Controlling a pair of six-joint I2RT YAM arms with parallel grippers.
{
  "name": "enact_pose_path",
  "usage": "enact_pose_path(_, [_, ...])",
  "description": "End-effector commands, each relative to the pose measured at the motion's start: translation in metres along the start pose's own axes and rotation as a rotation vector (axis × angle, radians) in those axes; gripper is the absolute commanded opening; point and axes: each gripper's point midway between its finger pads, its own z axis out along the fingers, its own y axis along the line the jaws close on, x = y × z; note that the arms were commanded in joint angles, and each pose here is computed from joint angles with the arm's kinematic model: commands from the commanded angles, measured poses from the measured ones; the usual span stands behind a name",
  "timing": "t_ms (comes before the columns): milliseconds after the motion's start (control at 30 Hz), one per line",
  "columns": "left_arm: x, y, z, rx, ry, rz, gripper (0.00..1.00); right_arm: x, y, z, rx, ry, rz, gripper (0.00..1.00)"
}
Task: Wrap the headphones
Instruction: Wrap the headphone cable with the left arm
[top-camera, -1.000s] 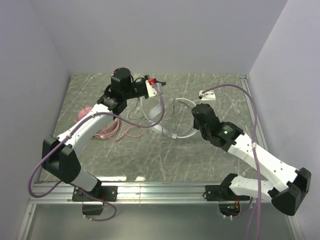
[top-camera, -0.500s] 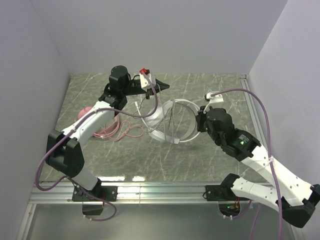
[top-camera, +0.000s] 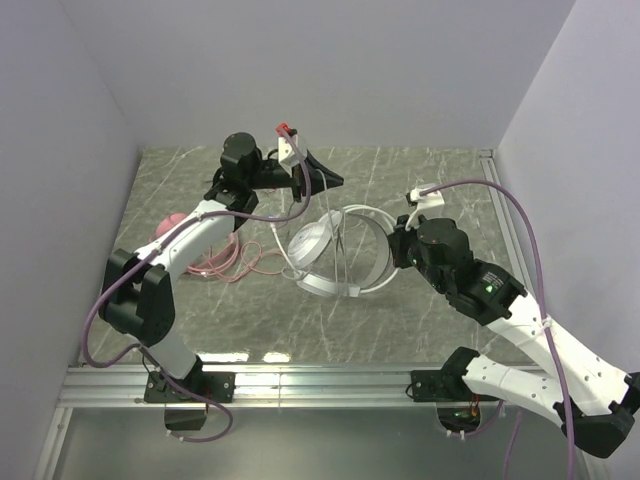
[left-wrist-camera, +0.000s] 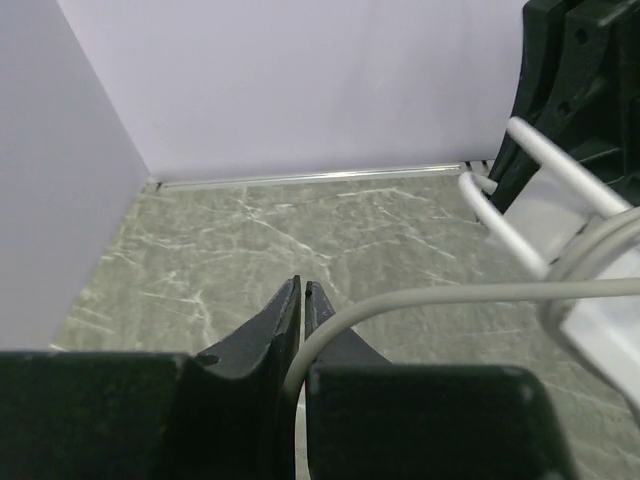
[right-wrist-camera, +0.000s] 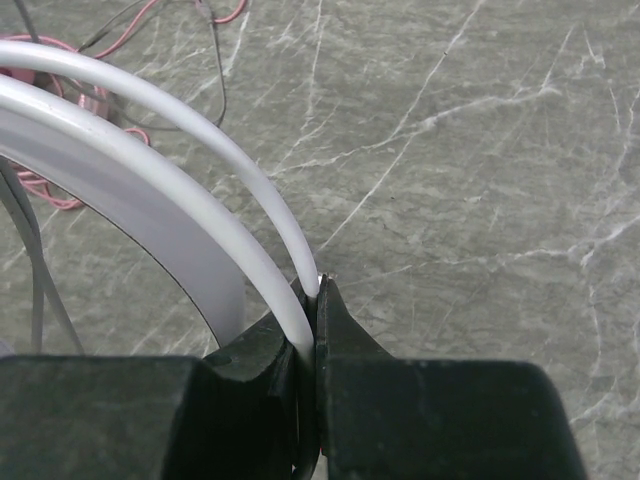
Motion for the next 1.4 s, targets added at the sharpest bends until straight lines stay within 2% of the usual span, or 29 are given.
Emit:
enact_pose_path(0, [0.007, 0.002, 0.001, -0.004, -0.024, -0.065, 0.11, -0.054, 0.024, -0.024, -0.129, -0.160, 0.092, 0.00])
enact_pose_path(433, [0.038, -0.004, 0.008, -0.028, -0.084, -0.217, 0.08, -0.116, 0.037, -0.049, -0.190, -0.270, 0.121, 0.00])
enact_pose_path(800, [0.069, -0.026, 0.031, -0.006, -0.078, -0.439, 0.07, -0.159, 0.039, -0.066, -0.187, -0.342, 0.140, 0.00])
enact_pose_path(1067, [0.074, -0.059, 0.047, 0.057, -0.116, -0.466, 0.07, -0.178, 0.039, -0.071, -0.176, -0.368, 0.198, 0.00])
enact_pose_path(1367, [0.082, -0.087, 0.050, 0.007, -0.132, -0.473, 0.09, -0.198, 0.030, -0.081, -0.130, -0.411, 0.243, 0.00])
